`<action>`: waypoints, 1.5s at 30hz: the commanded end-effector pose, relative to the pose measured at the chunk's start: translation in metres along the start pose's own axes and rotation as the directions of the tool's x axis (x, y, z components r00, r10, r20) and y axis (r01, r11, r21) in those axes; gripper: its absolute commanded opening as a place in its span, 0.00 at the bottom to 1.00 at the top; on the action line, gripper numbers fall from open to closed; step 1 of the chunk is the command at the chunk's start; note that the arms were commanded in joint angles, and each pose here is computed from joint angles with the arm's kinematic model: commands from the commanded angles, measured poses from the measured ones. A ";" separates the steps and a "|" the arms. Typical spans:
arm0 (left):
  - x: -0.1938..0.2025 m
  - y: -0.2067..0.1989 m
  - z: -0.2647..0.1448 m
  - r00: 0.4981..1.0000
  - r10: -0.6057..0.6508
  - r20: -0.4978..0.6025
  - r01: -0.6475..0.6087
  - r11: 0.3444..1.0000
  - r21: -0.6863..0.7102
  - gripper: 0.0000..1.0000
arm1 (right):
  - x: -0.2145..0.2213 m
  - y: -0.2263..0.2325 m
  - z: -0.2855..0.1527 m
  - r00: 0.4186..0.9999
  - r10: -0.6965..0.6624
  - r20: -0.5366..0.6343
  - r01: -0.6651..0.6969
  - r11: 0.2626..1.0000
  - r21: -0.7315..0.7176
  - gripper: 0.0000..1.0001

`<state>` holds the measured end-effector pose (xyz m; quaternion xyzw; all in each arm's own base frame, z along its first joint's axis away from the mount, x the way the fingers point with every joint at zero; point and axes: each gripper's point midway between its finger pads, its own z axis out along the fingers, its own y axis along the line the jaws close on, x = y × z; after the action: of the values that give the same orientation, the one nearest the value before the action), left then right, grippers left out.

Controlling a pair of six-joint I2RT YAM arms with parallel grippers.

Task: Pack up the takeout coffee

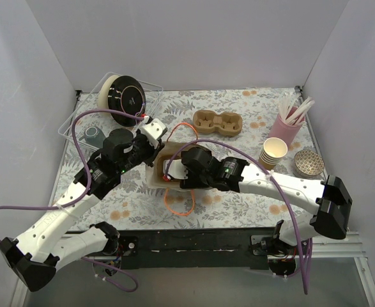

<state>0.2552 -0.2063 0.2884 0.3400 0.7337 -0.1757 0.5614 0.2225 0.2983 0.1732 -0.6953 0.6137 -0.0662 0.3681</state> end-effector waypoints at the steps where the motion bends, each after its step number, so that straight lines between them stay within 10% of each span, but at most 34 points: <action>1: -0.013 0.021 -0.004 0.997 0.073 0.023 -0.070 0.991 -0.113 0.00 | -0.028 -0.031 -0.012 0.994 0.052 0.100 -0.063 0.992 0.107 0.36; 30: -0.008 0.038 0.002 0.974 0.204 0.103 -0.172 0.951 -0.255 0.00 | -0.004 -0.043 0.005 1.000 -0.005 -0.001 0.005 0.990 0.144 0.36; 45: -0.022 -0.012 -0.010 0.967 0.118 0.224 -0.116 0.993 -0.022 0.00 | 0.001 -0.044 0.007 0.994 -0.069 0.079 0.056 0.986 0.154 0.33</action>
<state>0.2592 -0.2059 0.2976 0.3464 0.6687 -0.1313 0.6447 0.2569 0.2858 0.1673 -0.6970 0.5929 -0.1138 0.3868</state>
